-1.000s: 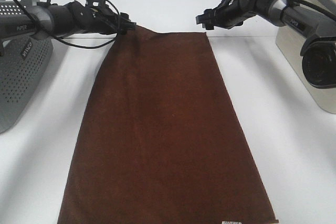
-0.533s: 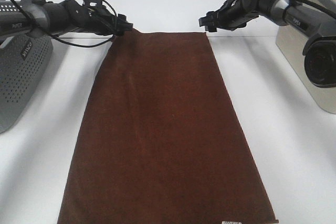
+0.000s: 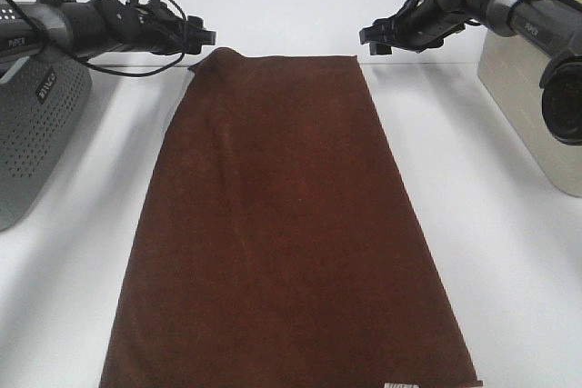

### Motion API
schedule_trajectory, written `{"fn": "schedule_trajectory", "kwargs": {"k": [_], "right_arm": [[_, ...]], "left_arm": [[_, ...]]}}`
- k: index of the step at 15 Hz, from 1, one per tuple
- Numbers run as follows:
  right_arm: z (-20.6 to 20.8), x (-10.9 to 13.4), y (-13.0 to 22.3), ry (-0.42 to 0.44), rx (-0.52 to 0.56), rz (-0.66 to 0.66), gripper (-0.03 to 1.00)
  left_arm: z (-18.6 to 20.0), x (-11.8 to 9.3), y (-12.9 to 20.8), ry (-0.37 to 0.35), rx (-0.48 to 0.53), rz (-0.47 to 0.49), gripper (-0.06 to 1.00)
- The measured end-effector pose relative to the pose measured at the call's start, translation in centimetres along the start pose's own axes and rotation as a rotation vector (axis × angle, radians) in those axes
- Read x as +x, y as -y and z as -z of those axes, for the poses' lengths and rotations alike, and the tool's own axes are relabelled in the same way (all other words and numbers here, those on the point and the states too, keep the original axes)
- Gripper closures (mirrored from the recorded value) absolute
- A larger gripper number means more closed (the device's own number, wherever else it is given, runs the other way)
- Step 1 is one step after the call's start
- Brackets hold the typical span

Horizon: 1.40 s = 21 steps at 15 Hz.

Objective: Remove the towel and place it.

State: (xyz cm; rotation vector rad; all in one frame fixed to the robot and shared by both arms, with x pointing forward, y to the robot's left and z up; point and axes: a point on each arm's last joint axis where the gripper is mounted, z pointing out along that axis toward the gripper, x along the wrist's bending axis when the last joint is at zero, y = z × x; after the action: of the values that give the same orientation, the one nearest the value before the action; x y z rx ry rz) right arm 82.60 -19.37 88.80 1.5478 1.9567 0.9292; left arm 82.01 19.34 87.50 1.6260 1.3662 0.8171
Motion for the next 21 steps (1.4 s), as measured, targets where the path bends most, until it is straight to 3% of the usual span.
{"fn": "schedule_trajectory", "kwargs": {"k": [6,10,16,21], "right_arm": [[0.0,0.0,0.0,0.0,0.0,0.0,0.3],[0.0,0.0,0.0,0.0,0.002,0.0,0.3],[0.0,0.0,0.2,-0.004,0.021,0.0,0.3],[0.0,0.0,0.2,-0.004,0.023,0.003,0.3]], "left_arm": [[-1.6,0.2,3.1,-0.015,0.022,0.004,0.31],[-2.9,-0.9,4.6,0.006,0.025,-0.015,0.31],[-2.8,-0.8,4.5,0.017,0.061,-0.166,0.31],[-2.2,0.5,3.4,0.008,0.099,-0.261,0.31]]}}
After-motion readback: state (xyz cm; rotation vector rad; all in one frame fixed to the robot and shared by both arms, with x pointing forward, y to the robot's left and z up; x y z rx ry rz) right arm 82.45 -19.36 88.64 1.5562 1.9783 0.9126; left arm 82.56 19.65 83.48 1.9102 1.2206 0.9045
